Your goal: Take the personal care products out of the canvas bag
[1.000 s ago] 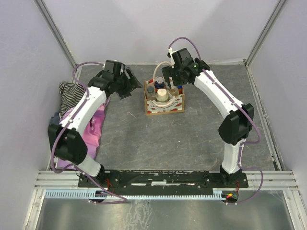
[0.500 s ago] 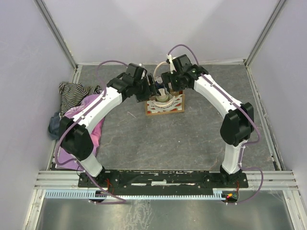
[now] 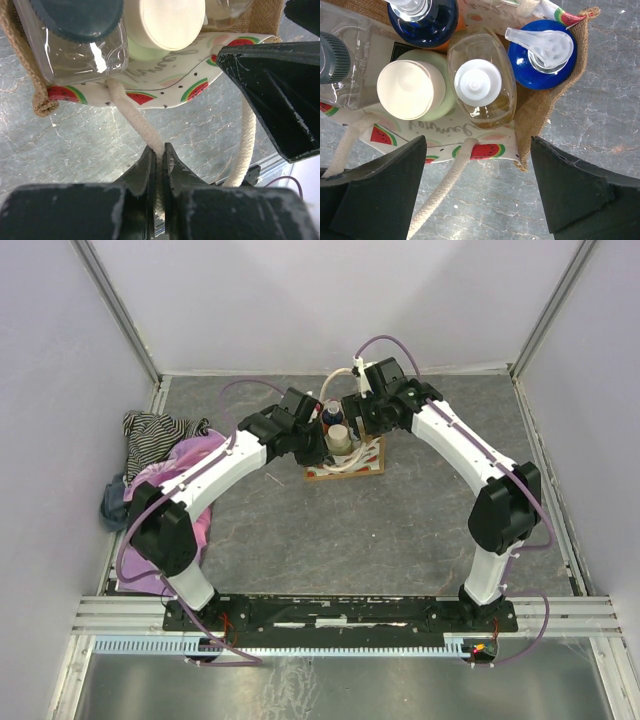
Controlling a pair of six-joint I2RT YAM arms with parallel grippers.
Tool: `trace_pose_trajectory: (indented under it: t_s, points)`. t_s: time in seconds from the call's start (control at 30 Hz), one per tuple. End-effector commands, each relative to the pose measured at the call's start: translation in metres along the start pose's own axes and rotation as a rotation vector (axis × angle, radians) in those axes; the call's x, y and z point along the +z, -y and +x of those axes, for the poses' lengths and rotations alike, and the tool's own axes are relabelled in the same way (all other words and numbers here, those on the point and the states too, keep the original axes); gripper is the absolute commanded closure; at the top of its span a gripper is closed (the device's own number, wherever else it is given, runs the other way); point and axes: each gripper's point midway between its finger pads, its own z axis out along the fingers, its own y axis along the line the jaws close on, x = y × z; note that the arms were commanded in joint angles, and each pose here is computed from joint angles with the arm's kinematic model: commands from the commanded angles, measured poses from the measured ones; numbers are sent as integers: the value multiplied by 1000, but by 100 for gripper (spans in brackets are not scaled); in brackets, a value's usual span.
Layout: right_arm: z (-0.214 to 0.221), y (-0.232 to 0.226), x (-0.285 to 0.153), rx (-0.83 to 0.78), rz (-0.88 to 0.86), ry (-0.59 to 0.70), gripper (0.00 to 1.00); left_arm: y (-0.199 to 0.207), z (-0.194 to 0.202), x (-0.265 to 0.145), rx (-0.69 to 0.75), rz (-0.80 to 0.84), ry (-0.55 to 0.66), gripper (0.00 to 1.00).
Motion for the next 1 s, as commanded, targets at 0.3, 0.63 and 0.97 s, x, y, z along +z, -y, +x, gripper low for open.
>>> trace_pose_trajectory:
  t_s: [0.3, 0.63, 0.97]
  points:
    - [-13, -28, -21, 17, -118, 78, 10, 6, 11, -64, -30, 39, 56, 97]
    - [5, -67, -17, -135, -100, 45, 14, -13, 30, -79, -53, 18, 63, 97]
    - [14, -58, -3, -176, -21, 47, 14, -40, 31, -83, -55, -104, 93, 74]
